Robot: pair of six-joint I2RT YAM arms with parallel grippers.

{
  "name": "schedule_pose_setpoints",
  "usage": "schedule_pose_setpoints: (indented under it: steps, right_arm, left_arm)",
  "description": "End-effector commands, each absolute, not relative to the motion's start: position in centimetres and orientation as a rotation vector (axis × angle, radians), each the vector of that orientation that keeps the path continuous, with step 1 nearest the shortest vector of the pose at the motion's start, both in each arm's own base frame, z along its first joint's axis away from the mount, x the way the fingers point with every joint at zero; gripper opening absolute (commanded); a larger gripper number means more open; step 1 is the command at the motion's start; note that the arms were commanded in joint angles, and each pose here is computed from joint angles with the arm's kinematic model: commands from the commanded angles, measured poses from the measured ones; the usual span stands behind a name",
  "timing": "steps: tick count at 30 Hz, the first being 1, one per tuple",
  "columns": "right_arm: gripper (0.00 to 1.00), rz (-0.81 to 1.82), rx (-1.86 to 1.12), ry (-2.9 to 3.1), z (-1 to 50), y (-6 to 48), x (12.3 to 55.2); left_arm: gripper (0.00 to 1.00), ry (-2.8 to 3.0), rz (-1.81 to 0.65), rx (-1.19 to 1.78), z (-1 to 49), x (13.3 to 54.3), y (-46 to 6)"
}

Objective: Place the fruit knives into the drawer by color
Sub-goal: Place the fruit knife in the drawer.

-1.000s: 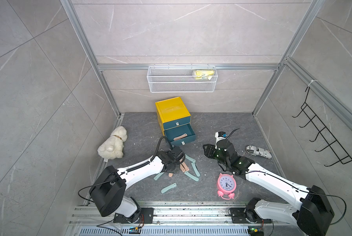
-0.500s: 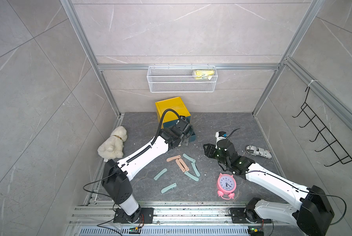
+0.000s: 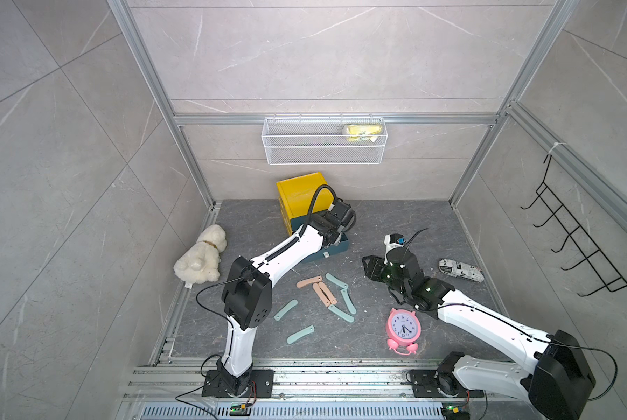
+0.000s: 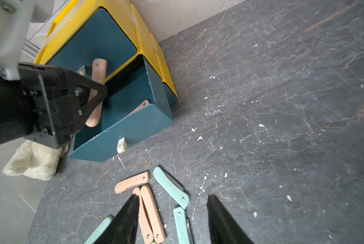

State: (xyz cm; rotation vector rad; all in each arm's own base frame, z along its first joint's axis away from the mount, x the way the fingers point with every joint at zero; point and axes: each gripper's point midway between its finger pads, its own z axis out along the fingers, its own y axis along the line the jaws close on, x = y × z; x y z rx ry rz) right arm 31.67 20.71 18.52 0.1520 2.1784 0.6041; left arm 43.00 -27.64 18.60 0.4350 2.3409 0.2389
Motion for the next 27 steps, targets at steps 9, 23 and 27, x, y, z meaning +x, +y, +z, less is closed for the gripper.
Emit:
schedule_pose_setpoints:
  steps: [9,23,27]
  right_arm:
    - [0.56,0.754,0.005,2.207,19.3,23.9,31.2]
    - [0.52,0.747,-0.392,2.480,11.5,34.3,28.9]
    - [0.49,0.612,-0.439,2.548,8.4,34.0,29.1]
  left_arm:
    - [0.64,2.238,-0.035,0.363,27.2,41.9,-29.1]
    - [0.96,2.157,-0.288,0.152,30.6,33.2,-21.7]
    - [0.96,2.169,-0.303,0.091,28.6,30.5,-19.1]
